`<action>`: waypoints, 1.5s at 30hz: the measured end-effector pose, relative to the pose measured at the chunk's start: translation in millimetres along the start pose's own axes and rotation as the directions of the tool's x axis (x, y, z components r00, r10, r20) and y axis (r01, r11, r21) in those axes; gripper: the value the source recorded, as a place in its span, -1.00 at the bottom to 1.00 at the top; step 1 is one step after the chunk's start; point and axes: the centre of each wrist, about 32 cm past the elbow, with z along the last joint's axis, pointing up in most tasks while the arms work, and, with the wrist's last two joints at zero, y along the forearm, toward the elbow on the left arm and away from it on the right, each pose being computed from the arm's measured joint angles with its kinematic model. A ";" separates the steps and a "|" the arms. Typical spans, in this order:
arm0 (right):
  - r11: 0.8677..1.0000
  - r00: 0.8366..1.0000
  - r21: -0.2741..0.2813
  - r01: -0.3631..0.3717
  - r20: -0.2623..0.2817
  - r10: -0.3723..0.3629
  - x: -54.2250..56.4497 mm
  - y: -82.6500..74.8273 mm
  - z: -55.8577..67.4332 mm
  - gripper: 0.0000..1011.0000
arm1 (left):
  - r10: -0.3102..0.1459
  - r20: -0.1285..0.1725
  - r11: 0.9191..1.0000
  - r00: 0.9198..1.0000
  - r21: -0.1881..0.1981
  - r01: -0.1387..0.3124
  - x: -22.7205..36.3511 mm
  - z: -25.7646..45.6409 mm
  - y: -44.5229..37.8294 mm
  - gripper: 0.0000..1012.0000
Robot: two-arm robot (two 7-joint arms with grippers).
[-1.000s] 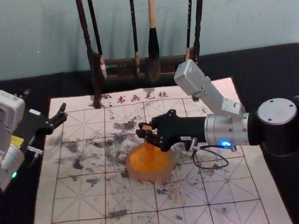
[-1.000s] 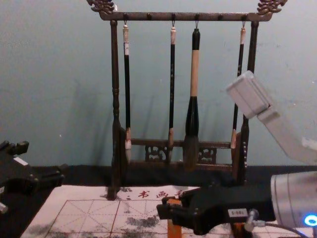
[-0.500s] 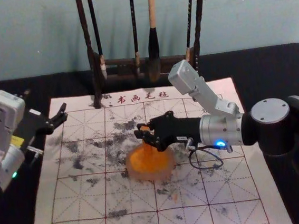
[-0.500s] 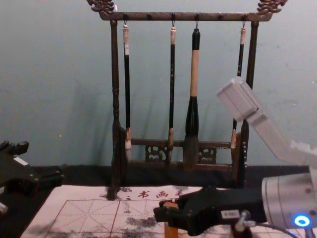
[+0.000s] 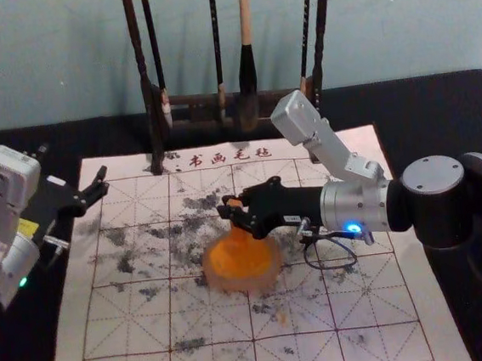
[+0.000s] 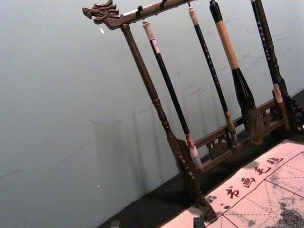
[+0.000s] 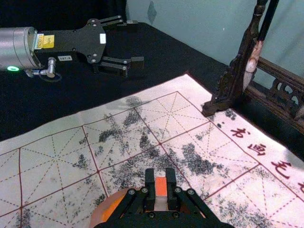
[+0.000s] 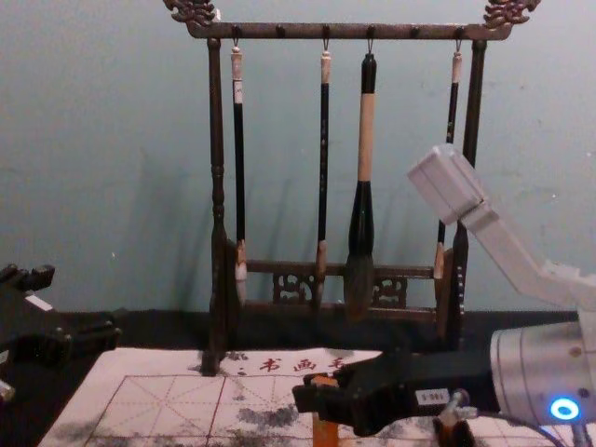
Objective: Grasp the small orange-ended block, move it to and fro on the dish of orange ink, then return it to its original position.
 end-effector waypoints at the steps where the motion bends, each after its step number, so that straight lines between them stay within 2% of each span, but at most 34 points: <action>1: 1.000 1.000 0.000 0.000 0.000 0.000 0.3 -0.4 -0.2 -0.78 | 0.000 0.000 1.000 1.000 0.000 0.000 0.0 0.0 0.0 0.98; 14: 1.000 1.000 0.008 -0.008 0.021 0.008 -0.1 -10.6 -1.5 -0.78 | 0.000 0.000 1.000 1.000 0.000 0.000 0.0 0.0 0.0 0.98; 28: 1.000 0.999 0.002 -0.009 0.037 0.009 -3.0 -22.5 -9.4 -0.78 | 0.000 0.000 1.000 1.000 0.000 0.000 0.0 0.0 0.0 0.98; 45: 0.999 0.999 0.009 -0.042 0.033 0.042 -14.9 -29.8 -14.5 -0.78 | 0.000 0.000 1.000 1.000 0.000 0.000 0.0 0.0 0.0 0.98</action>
